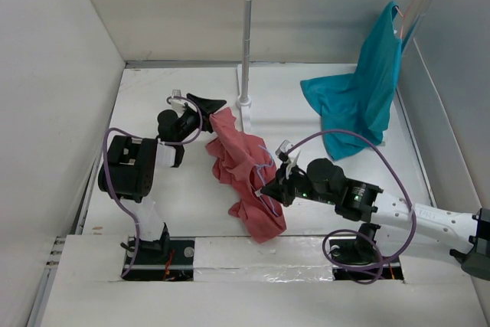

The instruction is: Place the t-shirt on the hanger

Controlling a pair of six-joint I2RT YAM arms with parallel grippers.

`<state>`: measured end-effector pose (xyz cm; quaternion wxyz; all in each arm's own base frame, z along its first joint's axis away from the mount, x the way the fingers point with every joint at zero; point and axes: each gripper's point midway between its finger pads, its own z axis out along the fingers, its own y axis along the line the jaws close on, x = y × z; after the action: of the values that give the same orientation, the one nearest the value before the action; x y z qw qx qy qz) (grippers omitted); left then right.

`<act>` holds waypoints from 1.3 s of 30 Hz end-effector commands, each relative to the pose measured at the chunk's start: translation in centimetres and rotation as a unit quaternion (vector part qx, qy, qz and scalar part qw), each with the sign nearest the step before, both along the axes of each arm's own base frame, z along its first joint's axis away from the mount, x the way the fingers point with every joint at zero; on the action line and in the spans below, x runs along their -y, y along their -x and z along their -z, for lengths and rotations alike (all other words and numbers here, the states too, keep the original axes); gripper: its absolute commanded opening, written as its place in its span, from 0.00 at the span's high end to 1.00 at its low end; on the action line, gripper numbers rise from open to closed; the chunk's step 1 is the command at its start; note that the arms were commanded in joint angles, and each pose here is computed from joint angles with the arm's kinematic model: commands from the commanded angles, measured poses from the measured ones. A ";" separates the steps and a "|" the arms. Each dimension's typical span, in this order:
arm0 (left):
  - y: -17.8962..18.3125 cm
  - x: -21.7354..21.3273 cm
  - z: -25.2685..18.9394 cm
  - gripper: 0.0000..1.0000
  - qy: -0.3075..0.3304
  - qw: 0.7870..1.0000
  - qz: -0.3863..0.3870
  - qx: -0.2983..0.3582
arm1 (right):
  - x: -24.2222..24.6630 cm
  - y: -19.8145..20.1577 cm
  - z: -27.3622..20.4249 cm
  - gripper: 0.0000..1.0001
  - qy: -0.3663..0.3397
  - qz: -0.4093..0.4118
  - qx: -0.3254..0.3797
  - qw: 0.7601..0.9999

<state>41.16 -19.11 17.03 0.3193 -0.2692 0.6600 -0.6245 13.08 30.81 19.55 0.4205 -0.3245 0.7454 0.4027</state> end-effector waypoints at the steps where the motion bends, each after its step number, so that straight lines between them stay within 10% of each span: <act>1: 0.6 0.8 -3.4 0.43 0.012 0.997 0.032 0.073 | -0.7 -0.4 -2.7 1.00 -0.037 -0.005 0.029 0.999; 4: 1.0 0.5 -3.1 1.00 0.022 0.997 0.032 0.073 | -0.5 -0.7 -3.1 1.00 -0.046 0.004 0.034 0.998; 25: -4.2 -8.7 -4.8 1.00 -0.063 0.984 -0.142 0.082 | 3.7 -0.8 -2.0 1.00 -0.003 0.082 -0.005 0.997; 39: -4.1 -13.8 -11.9 1.00 -0.126 0.953 -0.249 0.116 | 7.4 0.1 -11.8 1.00 -0.053 0.112 0.013 0.992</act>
<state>45.11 -6.33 24.42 0.5215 -0.3271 0.6318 -0.4710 13.05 24.68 26.23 0.4560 -0.2407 0.7727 0.3701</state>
